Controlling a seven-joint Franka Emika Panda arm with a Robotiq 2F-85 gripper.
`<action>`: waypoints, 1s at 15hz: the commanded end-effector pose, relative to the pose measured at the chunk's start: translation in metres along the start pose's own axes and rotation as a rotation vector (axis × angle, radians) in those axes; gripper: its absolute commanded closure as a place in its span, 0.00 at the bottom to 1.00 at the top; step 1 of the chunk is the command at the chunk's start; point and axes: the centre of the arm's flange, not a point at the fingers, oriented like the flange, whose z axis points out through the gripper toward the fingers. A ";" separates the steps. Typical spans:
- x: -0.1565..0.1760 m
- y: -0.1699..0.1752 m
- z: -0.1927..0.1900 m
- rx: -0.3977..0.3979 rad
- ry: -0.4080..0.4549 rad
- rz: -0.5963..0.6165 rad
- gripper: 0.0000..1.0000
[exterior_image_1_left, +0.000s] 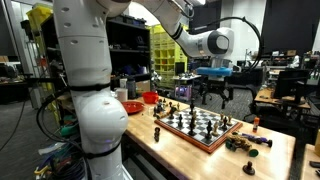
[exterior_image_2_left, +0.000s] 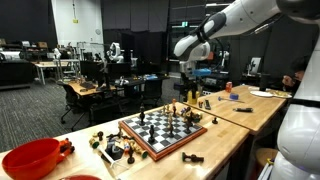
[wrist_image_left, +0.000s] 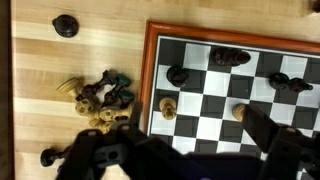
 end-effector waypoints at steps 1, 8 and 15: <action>0.018 0.025 0.007 0.057 0.015 -0.010 0.00; 0.032 0.035 0.026 0.106 0.003 -0.016 0.00; 0.038 0.032 0.047 0.112 -0.031 -0.009 0.00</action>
